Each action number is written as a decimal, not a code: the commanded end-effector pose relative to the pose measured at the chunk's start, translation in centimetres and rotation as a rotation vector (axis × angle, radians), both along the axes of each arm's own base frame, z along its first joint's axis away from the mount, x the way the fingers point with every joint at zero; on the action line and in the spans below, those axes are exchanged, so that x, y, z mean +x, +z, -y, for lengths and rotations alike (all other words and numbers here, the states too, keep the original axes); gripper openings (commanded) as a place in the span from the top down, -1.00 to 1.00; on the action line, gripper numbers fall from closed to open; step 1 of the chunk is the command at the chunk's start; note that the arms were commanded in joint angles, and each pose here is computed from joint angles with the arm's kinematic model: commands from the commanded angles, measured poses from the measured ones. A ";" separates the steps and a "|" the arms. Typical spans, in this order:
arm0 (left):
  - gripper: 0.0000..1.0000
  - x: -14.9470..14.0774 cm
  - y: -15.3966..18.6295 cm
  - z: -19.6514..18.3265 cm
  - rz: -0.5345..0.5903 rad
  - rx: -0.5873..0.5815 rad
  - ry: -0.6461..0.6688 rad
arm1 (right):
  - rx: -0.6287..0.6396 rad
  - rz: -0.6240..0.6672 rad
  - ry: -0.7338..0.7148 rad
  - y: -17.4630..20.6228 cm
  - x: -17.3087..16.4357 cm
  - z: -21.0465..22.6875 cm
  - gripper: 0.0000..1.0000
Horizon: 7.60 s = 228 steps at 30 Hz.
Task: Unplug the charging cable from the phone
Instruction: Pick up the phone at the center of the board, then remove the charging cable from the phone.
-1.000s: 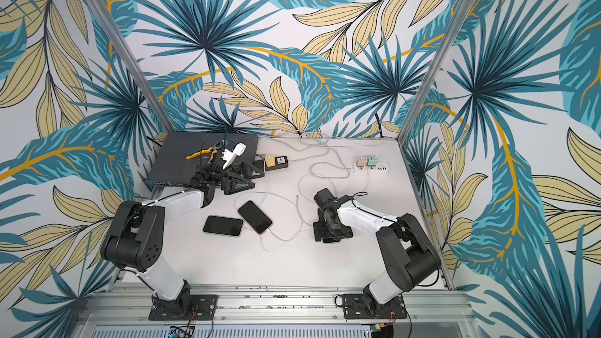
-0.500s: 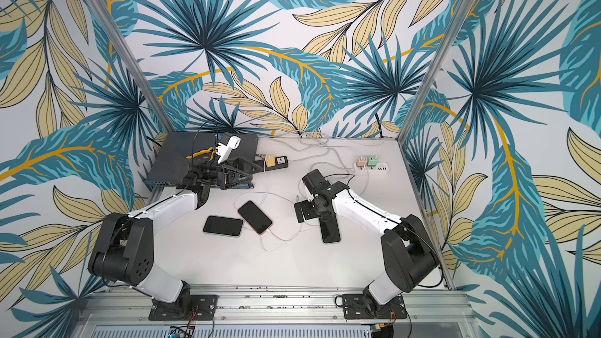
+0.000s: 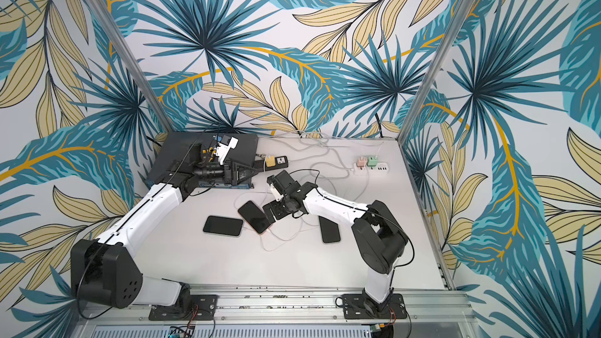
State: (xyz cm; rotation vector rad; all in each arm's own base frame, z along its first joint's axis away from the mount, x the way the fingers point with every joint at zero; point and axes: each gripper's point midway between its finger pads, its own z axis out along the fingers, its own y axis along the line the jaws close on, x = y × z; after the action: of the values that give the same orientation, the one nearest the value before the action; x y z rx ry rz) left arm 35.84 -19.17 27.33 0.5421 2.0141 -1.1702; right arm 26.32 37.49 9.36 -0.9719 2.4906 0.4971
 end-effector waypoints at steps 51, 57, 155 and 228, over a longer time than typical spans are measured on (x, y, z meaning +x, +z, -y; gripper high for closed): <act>-1.00 4.0 -4.1 -18.3 -0.094 0.171 0.638 | -0.246 0.086 0.168 -8.6 -0.8 -7.8 -0.91; -1.00 4.0 -4.0 -18.2 -0.087 0.168 0.632 | -0.266 0.096 0.165 -8.7 -0.6 -7.5 -0.68; -0.94 -8.9 3.3 -1.3 0.086 -0.188 -0.352 | 1.211 -0.031 0.507 18.8 -6.4 -6.9 -0.18; 0.38 -6.3 2.4 -2.5 0.051 -0.197 -0.250 | 0.856 -0.218 0.450 6.5 -9.2 -2.5 0.48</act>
State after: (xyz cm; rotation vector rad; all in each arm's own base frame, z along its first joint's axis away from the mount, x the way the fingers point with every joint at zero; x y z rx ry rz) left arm 29.95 -16.80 28.55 0.6990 1.8520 -1.4779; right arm 17.92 40.08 16.81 -1.0850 1.8458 1.6707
